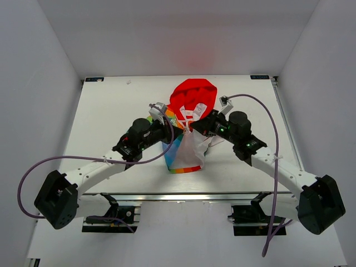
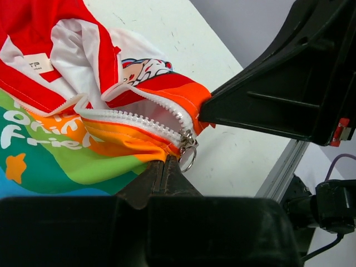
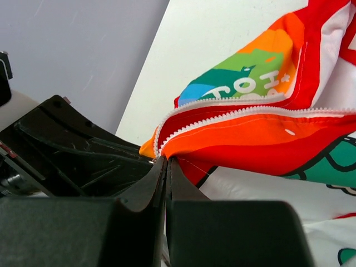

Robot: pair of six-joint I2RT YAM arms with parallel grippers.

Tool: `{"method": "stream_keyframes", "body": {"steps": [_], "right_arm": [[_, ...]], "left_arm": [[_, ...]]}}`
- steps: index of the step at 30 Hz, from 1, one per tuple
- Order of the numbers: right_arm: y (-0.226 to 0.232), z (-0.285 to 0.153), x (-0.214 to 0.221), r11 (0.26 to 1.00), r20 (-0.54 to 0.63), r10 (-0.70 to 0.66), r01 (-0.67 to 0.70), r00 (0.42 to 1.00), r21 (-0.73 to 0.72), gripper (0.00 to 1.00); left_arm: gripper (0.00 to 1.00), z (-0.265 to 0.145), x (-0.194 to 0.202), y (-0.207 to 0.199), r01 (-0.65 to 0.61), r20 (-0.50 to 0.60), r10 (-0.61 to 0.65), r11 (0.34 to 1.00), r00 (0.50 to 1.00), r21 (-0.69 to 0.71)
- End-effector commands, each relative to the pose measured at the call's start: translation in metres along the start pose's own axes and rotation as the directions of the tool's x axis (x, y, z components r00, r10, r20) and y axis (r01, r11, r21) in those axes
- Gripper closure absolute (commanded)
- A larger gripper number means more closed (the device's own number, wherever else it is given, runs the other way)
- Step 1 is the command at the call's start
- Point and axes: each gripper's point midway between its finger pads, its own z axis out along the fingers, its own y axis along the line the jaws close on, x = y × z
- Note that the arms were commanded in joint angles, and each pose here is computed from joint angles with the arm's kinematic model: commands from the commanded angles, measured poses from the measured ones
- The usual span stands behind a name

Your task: Zip up the jacket

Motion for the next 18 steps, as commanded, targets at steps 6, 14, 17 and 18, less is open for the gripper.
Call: {"method": "stream_keyframes", "body": {"steps": [6, 14, 17, 18], "right_arm": [[0.023, -0.002, -0.048, 1.0, 0.079, -0.011, 0.012, 0.997, -0.008, 1.0], [0.008, 0.001, -0.061, 0.997, 0.104, 0.041, -0.047, 0.994, 0.06, 1.0], [0.008, -0.006, -0.076, 0.997, 0.138, 0.042, -0.05, 0.99, 0.057, 1.0], [0.006, -0.01, -0.083, 0.996, 0.15, 0.034, -0.045, 0.988, 0.071, 1.0]], "left_arm": [[1.0, -0.01, 0.033, -0.023, -0.084, -0.105, 0.09, 0.995, 0.99, 0.058], [1.0, -0.019, 0.063, -0.046, -0.139, -0.175, 0.15, 0.987, 0.973, 0.073], [1.0, -0.023, 0.077, -0.041, -0.133, -0.222, 0.141, 0.99, 0.965, 0.053], [1.0, -0.024, 0.084, -0.038, -0.132, -0.249, 0.136, 0.991, 0.959, 0.034]]}}
